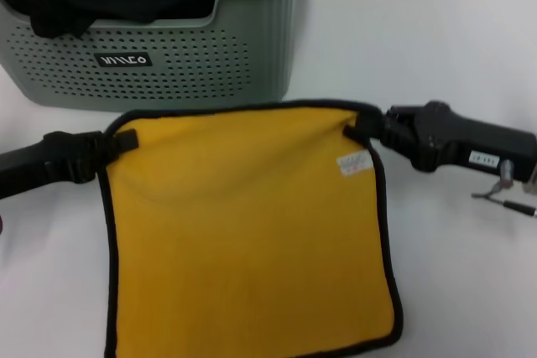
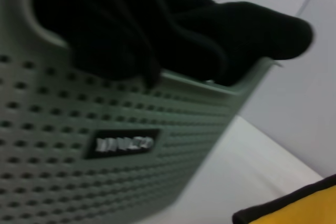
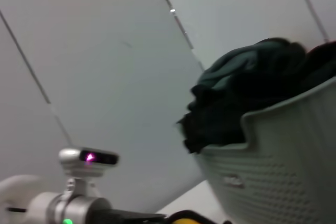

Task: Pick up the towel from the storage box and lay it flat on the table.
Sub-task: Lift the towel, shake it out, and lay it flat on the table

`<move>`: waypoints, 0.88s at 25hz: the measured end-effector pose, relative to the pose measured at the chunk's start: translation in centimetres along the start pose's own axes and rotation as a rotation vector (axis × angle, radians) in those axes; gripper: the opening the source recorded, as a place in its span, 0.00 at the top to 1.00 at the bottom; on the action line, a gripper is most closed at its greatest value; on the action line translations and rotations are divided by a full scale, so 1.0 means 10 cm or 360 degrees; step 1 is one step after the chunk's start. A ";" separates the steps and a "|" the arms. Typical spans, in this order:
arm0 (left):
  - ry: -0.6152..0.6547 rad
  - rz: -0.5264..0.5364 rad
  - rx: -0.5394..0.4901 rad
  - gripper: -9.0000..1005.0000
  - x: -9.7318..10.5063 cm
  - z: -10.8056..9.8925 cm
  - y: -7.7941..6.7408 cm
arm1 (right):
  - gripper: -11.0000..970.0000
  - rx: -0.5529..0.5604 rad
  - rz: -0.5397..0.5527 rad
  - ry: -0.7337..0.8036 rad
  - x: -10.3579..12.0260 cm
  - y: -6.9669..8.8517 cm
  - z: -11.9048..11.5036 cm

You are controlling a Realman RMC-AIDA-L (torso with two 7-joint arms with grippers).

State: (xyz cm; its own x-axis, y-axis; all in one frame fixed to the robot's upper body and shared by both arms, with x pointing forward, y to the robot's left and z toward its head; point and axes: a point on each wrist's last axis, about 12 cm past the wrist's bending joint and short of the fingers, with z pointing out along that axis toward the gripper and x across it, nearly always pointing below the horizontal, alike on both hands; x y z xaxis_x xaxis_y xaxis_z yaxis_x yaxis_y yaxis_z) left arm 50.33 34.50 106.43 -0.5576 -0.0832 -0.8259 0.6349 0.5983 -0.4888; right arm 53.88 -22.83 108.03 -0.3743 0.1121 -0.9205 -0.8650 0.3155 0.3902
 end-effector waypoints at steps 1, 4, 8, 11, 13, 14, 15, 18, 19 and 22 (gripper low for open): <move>-0.0015 -0.0002 -0.0026 0.97 0.00 0.00 0.02 | 0.98 0.0028 -0.0024 0.0004 -0.02 -0.03 0.01; -0.0065 -0.0001 -0.0093 0.97 -0.03 0.01 0.06 | 0.96 0.0107 -0.0068 0.0028 -0.08 -0.12 0.06; -0.0078 0.0060 -0.0118 0.97 -0.08 0.08 0.08 | 0.94 0.0143 -0.0074 0.0076 -0.11 -0.18 0.15; -0.0070 0.0111 -0.0102 0.97 -0.08 0.19 0.07 | 0.92 0.0169 -0.0067 0.0127 -0.07 -0.19 0.22; -0.0071 0.0113 -0.0105 0.96 -0.08 0.23 0.08 | 0.91 0.0206 -0.0061 0.0138 -0.06 -0.22 0.26; -0.0071 0.0114 -0.0111 0.96 -0.08 0.24 0.08 | 0.90 0.0220 -0.0057 0.0135 -0.06 -0.22 0.27; -0.0070 0.0115 -0.0120 0.96 -0.08 0.25 0.09 | 0.90 0.0227 -0.0058 0.0131 -0.06 -0.23 0.27; -0.0068 0.0116 -0.0148 0.96 -0.08 0.26 0.11 | 0.88 0.0249 -0.0064 0.0117 -0.08 -0.25 0.28; -0.0070 0.0115 -0.0157 0.96 -0.08 0.26 0.12 | 0.87 0.0254 -0.0064 0.0114 -0.09 -0.25 0.28; -0.0074 0.0108 -0.0198 0.96 -0.06 0.26 0.14 | 0.86 0.0256 -0.0080 0.0109 -0.12 -0.26 0.29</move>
State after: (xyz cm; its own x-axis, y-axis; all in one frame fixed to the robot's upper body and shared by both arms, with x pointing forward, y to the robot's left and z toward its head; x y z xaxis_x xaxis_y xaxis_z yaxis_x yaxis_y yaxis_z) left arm 52.91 33.30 105.53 -0.4882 -0.0742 -0.8696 0.5975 0.6979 -0.3950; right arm 57.54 -21.02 108.02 -0.3585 0.0296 -0.9331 -0.8207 0.4663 0.3301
